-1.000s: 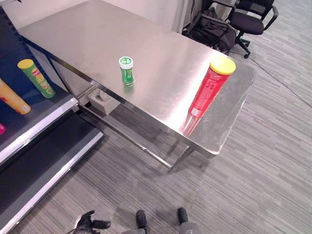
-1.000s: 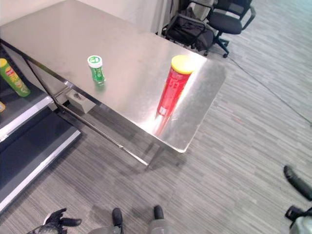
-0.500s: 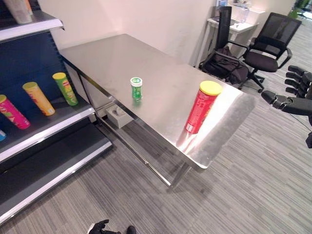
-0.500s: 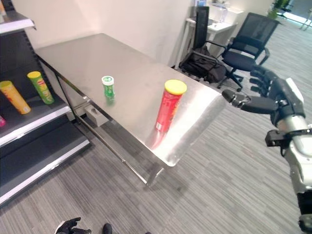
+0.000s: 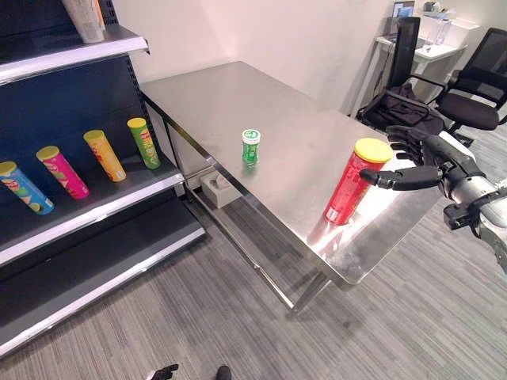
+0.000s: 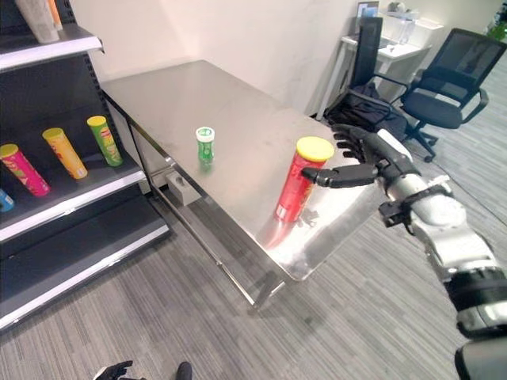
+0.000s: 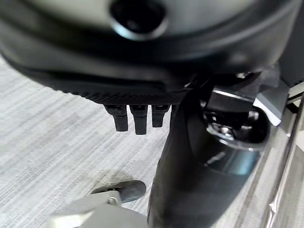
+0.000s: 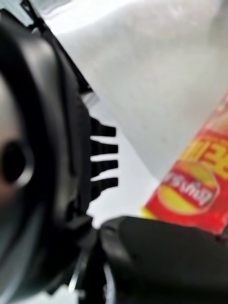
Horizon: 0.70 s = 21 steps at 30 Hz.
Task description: Put the goods on the table back onto the shelves and tidy them up.
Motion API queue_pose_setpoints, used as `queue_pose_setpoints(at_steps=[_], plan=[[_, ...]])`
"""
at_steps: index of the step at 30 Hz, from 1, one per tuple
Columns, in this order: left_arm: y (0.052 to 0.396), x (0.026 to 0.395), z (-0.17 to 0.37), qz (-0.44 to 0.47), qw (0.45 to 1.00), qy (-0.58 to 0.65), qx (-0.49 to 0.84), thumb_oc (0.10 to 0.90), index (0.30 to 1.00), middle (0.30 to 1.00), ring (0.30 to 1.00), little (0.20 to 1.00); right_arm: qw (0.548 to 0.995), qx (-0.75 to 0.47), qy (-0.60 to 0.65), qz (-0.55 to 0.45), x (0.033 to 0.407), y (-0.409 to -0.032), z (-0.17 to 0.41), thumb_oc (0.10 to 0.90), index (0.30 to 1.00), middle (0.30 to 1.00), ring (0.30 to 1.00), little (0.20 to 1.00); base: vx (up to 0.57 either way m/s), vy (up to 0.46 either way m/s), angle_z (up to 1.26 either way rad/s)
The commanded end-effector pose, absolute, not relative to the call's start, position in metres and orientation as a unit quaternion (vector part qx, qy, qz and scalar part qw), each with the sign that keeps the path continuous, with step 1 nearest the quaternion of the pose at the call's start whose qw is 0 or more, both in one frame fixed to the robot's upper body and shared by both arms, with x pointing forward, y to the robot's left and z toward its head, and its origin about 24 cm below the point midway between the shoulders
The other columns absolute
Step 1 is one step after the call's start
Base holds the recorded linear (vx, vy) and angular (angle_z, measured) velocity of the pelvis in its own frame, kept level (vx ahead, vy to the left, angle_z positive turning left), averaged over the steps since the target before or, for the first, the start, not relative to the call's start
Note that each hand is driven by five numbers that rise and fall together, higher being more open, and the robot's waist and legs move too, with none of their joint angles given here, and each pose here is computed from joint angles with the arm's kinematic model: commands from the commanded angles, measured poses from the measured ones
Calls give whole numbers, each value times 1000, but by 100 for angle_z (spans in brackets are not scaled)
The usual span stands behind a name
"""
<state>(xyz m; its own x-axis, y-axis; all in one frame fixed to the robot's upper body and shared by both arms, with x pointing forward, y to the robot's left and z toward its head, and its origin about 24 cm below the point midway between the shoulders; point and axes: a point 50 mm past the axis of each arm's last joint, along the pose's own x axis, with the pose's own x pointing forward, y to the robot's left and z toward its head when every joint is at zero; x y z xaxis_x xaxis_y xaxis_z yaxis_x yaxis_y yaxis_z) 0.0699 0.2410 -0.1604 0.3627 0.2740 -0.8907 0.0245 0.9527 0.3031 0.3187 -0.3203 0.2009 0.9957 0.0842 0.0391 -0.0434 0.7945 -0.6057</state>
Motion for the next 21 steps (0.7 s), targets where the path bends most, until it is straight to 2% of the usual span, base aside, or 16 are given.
queue_pose_setpoints(at_steps=[1,21], plan=[[250,74,-157,74,819,547,154,800,900,900,900,900,923,-351,-159,1,317,-318,275,800,900,900,900,900,14,-4,20],[252,64,-158,79,811,558,157,800,900,900,900,900,930,-326,-168,-8,330,-305,265,800,900,900,900,900,2,2,4]])
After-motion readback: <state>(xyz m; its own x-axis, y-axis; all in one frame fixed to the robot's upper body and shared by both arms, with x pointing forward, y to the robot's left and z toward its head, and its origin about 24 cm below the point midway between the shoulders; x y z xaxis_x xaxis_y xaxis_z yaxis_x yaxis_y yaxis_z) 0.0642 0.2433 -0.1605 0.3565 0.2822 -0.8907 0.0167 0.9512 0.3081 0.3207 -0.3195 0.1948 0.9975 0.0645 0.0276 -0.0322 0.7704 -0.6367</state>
